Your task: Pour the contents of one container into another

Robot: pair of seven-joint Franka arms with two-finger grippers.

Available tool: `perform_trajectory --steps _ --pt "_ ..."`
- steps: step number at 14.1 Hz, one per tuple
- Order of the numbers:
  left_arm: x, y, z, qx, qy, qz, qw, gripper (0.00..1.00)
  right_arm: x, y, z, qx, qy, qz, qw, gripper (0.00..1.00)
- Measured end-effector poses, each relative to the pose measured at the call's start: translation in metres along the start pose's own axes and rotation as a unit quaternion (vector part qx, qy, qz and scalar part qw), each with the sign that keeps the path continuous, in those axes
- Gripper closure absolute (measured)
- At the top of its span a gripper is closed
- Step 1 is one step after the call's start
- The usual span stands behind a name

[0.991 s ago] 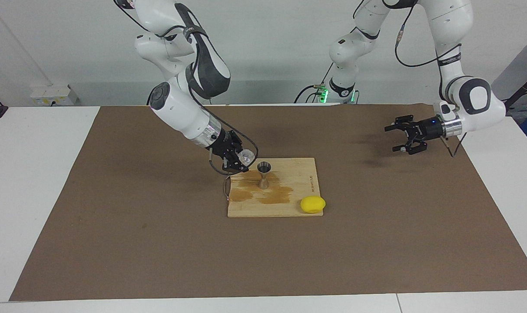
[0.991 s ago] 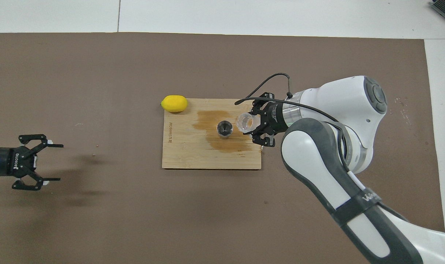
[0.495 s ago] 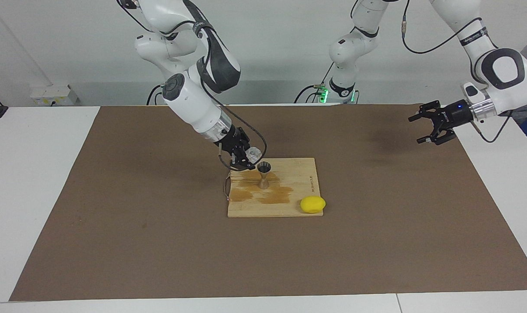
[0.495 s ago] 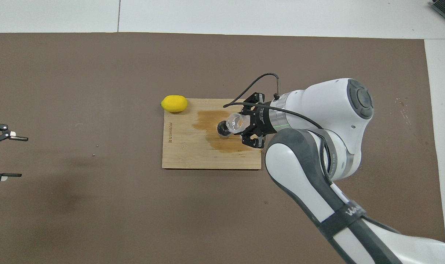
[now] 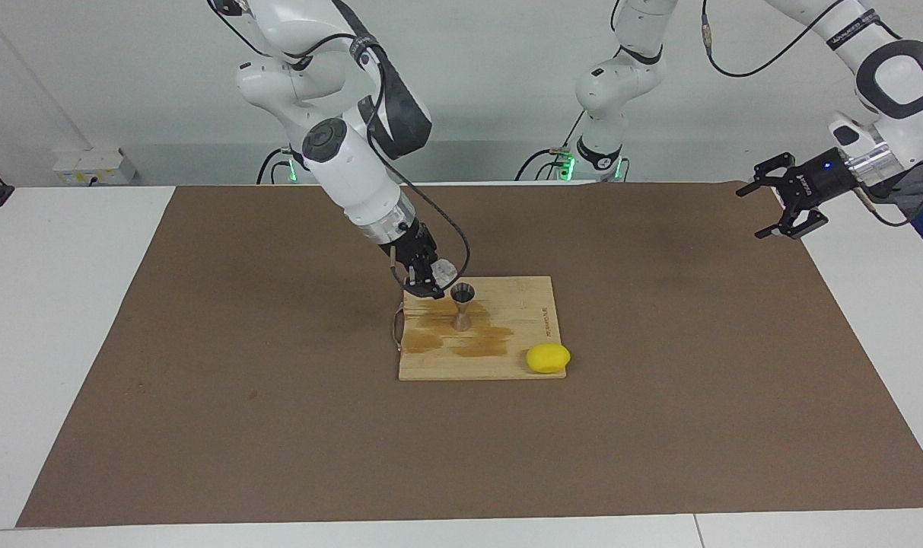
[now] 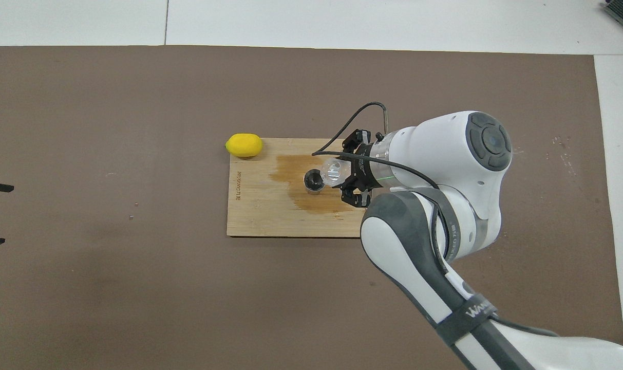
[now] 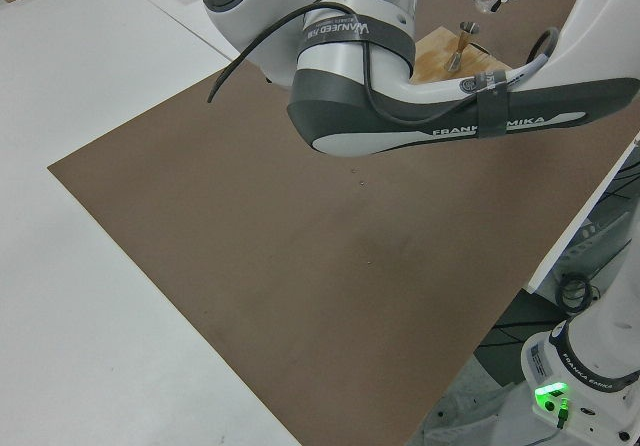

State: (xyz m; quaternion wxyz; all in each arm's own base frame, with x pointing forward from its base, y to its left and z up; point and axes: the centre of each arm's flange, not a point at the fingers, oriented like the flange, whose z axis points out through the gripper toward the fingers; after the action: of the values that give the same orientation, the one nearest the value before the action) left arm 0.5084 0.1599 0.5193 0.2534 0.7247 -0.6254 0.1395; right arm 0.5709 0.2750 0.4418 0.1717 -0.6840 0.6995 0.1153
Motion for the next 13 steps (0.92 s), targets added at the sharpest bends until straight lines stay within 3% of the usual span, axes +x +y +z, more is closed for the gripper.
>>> perform_trajectory --steps 6,9,13 --pt "0.079 0.023 -0.018 0.030 -0.086 -0.147 0.985 0.00 -0.016 0.008 0.003 0.007 0.031 -0.019 0.999 0.49" --pt "0.106 0.027 -0.025 0.063 -0.134 -0.252 0.956 0.00 -0.015 0.007 0.003 0.013 0.051 -0.023 0.998 0.49" --pt "0.131 0.031 -0.031 0.100 -0.140 -0.362 0.916 0.00 -0.021 0.010 0.004 0.023 0.065 -0.027 0.997 0.49"
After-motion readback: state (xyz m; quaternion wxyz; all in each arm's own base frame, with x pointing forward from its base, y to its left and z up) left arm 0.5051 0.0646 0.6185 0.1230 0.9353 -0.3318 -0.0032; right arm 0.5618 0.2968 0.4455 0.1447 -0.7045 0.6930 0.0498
